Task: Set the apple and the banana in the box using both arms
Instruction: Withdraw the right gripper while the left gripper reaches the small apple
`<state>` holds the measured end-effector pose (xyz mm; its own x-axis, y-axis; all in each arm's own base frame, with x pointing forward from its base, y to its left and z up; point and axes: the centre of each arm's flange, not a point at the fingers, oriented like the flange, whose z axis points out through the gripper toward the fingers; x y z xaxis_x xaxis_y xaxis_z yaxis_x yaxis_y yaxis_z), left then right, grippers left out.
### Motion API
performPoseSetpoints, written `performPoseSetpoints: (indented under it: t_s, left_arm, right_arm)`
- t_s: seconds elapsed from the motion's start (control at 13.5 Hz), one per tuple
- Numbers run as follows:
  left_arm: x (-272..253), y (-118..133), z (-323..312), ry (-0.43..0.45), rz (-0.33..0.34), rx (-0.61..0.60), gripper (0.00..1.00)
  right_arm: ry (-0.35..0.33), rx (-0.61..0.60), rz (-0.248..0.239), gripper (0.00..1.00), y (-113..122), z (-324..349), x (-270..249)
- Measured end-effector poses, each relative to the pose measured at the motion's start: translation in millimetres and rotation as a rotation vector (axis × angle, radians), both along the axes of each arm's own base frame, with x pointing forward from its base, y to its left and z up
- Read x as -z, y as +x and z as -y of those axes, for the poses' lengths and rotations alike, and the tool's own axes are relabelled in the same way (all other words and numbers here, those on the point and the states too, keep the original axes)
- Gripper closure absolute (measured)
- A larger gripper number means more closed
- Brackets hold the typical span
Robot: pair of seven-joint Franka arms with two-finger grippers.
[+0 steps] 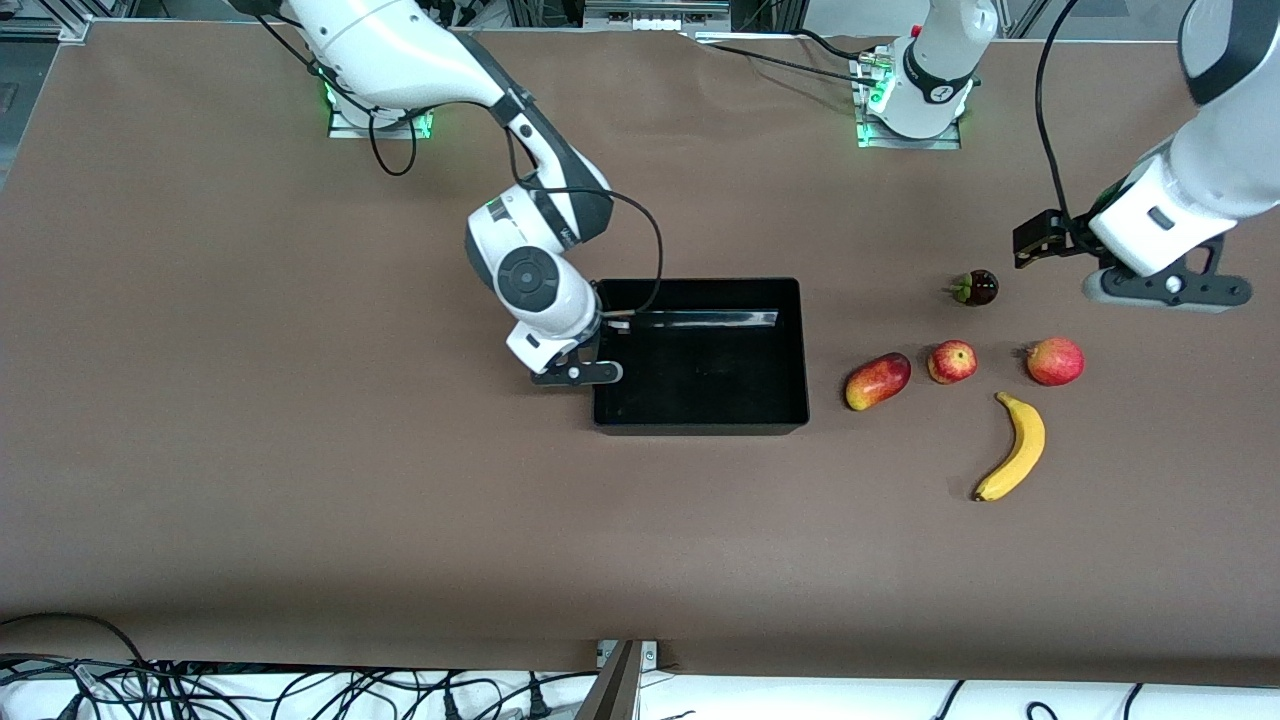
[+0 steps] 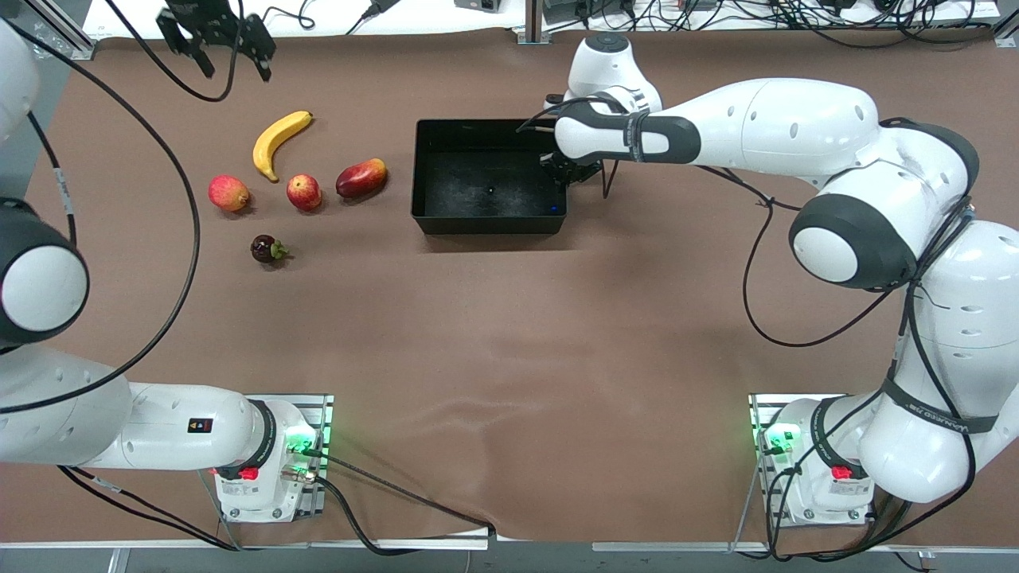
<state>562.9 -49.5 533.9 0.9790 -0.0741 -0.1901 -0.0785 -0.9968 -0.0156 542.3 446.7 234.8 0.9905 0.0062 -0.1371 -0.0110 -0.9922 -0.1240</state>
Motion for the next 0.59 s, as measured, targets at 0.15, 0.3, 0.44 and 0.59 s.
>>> performPoseSetpoints:
  t_s: [0.15,0.3,0.44,0.59]
  left_arm:
    - [35,15,-9,-0.002,-0.045,-0.011,0.00]
    - [72,32,-21,-0.008,-0.053,-0.026,0.00]
    - [116,53,-31,-0.018,-0.012,-0.034,0.00]
    - [165,61,-31,-0.025,0.015,-0.031,0.00]
  right_arm:
    - [-0.008,0.021,-0.001,0.95,-1,-2,1]
    - [-0.012,0.052,-0.004,0.95,-1,-2,1]
    - [-0.004,0.077,0.008,0.78,3,-3,-2]
    - [0.008,0.089,0.031,0.59,14,-2,-16]
